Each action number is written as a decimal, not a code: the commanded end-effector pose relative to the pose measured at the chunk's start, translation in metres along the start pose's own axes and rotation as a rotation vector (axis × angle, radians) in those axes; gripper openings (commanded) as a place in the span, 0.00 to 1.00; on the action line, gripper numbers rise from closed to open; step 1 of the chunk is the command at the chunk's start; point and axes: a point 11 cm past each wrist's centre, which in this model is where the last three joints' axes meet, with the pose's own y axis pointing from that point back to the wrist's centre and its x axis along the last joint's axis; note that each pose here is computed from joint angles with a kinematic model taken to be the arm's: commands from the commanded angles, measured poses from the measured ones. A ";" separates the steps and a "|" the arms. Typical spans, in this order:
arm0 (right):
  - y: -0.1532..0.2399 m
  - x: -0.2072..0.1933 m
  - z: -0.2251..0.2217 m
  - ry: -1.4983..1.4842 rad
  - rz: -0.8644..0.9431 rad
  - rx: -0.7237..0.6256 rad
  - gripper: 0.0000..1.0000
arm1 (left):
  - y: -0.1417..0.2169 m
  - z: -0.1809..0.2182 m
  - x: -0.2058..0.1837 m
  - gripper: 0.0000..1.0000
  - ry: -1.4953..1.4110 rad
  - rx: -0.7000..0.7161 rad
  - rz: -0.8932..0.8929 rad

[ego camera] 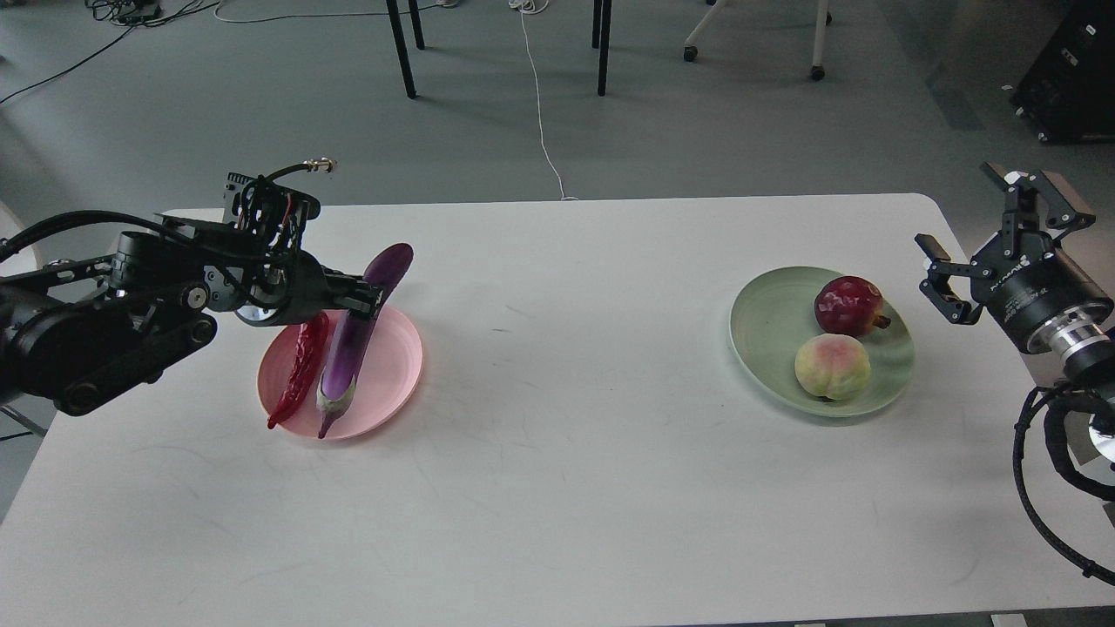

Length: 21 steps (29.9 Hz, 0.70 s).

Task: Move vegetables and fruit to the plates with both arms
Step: 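Lift the eggplant onto the pink plate and release it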

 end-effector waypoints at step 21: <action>0.000 -0.001 -0.001 0.001 -0.003 0.000 0.97 | 0.010 -0.004 0.006 0.97 0.037 -0.054 0.034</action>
